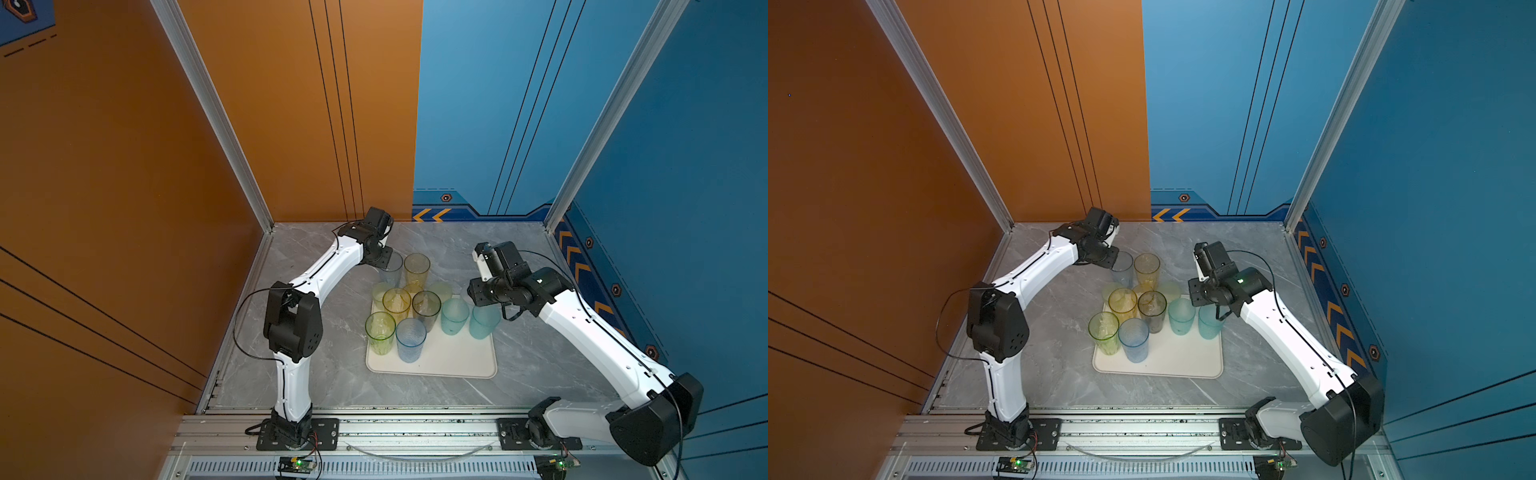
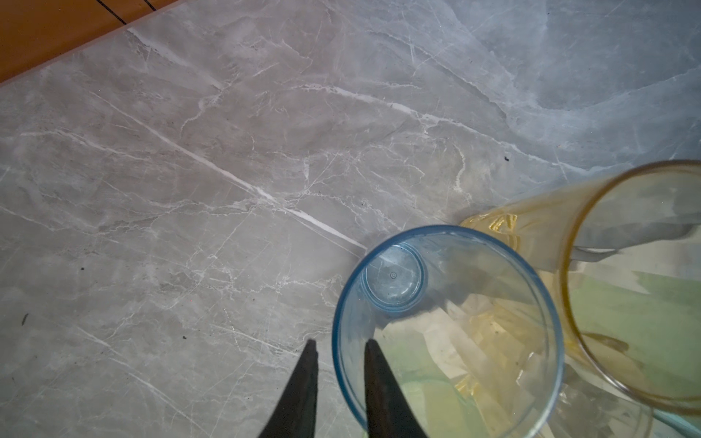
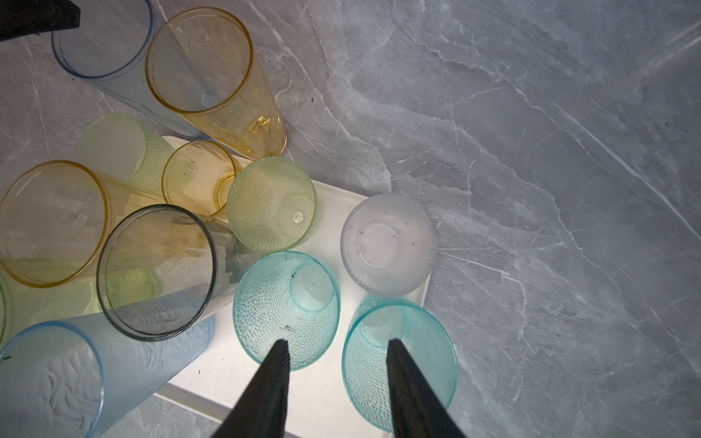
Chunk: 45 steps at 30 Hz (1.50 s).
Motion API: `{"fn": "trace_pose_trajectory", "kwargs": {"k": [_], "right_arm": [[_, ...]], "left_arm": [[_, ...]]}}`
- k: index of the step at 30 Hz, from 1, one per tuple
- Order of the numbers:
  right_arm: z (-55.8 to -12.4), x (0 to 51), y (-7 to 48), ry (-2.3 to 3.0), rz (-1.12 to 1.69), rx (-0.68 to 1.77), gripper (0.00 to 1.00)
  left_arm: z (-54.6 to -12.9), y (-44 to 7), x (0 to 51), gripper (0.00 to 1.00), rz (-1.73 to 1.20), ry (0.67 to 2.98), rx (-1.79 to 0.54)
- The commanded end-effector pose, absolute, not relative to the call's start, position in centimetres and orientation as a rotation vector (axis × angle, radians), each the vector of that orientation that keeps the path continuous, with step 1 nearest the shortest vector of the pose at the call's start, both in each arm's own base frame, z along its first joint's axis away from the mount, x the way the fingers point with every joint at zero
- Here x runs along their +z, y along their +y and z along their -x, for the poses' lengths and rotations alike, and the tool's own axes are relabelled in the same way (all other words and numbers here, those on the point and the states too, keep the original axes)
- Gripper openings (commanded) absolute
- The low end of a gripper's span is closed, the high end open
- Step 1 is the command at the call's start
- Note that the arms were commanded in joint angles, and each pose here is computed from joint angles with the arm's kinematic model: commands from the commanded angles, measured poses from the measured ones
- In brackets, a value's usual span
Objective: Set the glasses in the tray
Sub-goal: 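Lower the left gripper and close it on the pale blue cup's rim, then lift the pale blue cup with the left gripper and carry it over the tray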
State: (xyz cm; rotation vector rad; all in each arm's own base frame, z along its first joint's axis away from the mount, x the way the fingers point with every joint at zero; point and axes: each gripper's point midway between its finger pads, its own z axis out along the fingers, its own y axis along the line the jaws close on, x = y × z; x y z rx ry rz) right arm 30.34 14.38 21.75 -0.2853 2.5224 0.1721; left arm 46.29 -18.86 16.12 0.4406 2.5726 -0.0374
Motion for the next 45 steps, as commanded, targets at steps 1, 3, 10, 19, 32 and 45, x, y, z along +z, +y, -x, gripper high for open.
{"fn": "trace_pose_trajectory", "kwargs": {"k": [1,3,10,19,32,45], "right_arm": [[-30.6,21.5,14.5,2.525,0.284,0.189,0.42],[-30.7,21.5,14.5,2.525,0.284,0.187,0.42],[-30.7,21.4,14.6,2.526,0.284,0.188,0.42],[-30.8,21.2,14.8,2.533,0.289,0.193,0.42],[-30.4,21.1,15.3,2.499,0.251,0.263,0.41],[-29.6,21.9,13.4,2.422,0.133,0.214,0.41]], "left_arm": [[-46.7,-18.8,15.5,0.23,-0.456,2.595,-0.051],[-46.7,-18.8,15.2,0.23,-0.459,2.601,-0.055],[-46.9,-19.0,14.7,0.19,-0.463,2.610,-0.061],[-46.9,-18.5,15.2,0.03,-0.454,2.603,-0.041],[-46.2,-16.3,19.9,0.00,-0.380,2.478,0.015],[-39.0,-14.9,31.8,0.00,-0.386,2.172,-0.071]]}}
